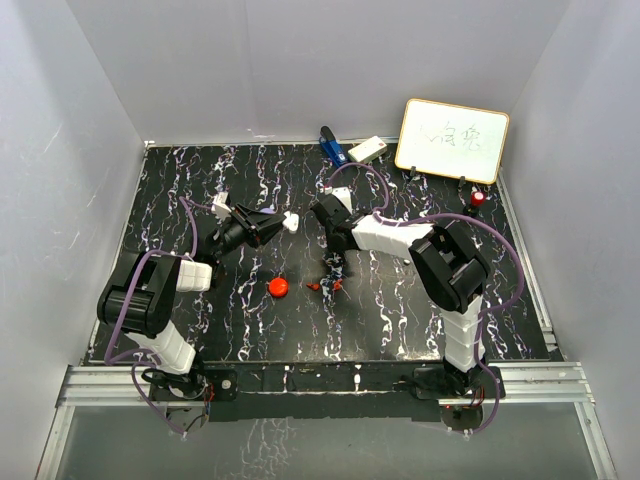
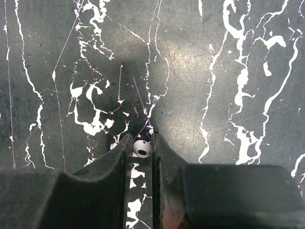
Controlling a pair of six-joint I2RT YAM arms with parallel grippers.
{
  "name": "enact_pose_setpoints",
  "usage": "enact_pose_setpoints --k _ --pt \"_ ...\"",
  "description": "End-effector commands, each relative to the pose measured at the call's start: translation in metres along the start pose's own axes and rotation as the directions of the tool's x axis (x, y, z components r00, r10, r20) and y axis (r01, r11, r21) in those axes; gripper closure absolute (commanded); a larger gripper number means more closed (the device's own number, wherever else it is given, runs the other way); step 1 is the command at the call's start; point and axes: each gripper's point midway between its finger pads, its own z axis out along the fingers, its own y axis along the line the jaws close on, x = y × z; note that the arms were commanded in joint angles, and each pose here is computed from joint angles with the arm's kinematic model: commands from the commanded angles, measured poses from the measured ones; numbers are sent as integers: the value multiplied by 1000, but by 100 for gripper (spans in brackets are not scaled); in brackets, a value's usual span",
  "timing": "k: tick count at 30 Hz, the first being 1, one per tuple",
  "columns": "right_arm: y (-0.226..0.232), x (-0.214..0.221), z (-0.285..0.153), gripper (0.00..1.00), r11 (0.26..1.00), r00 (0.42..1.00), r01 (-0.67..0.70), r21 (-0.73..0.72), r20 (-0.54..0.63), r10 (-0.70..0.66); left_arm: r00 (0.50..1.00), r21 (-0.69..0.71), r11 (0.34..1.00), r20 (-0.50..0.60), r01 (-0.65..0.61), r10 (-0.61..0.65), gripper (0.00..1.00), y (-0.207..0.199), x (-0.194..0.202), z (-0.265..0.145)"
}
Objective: Insert the wireless bluetooth earbuds into the charging case
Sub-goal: Pick up the earbud from the center of the board.
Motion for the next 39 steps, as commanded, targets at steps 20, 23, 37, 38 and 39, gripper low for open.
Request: enact_pose_setpoints --k 20,23,37,38,39 --pt "8 -43 -8 87 953 942 300 -44 173 -289 998 46 998 -12 -54 54 100 -15 1 -3" --pt "9 -42 -2 83 931 922 360 -54 169 -347 998 45 998 -14 -53 53 100 -14 2 -4" --pt "20 -67 12 84 827 853 495 -268 331 -403 999 40 998 -11 -51 51 100 -13 2 -5" --pt "20 -69 14 84 818 848 504 -278 340 -407 999 38 998 -12 -52 52 100 -13 2 -5" --pt "21 -71 15 85 805 838 521 -285 350 -418 999 36 998 -10 -53 53 100 -13 2 -5"
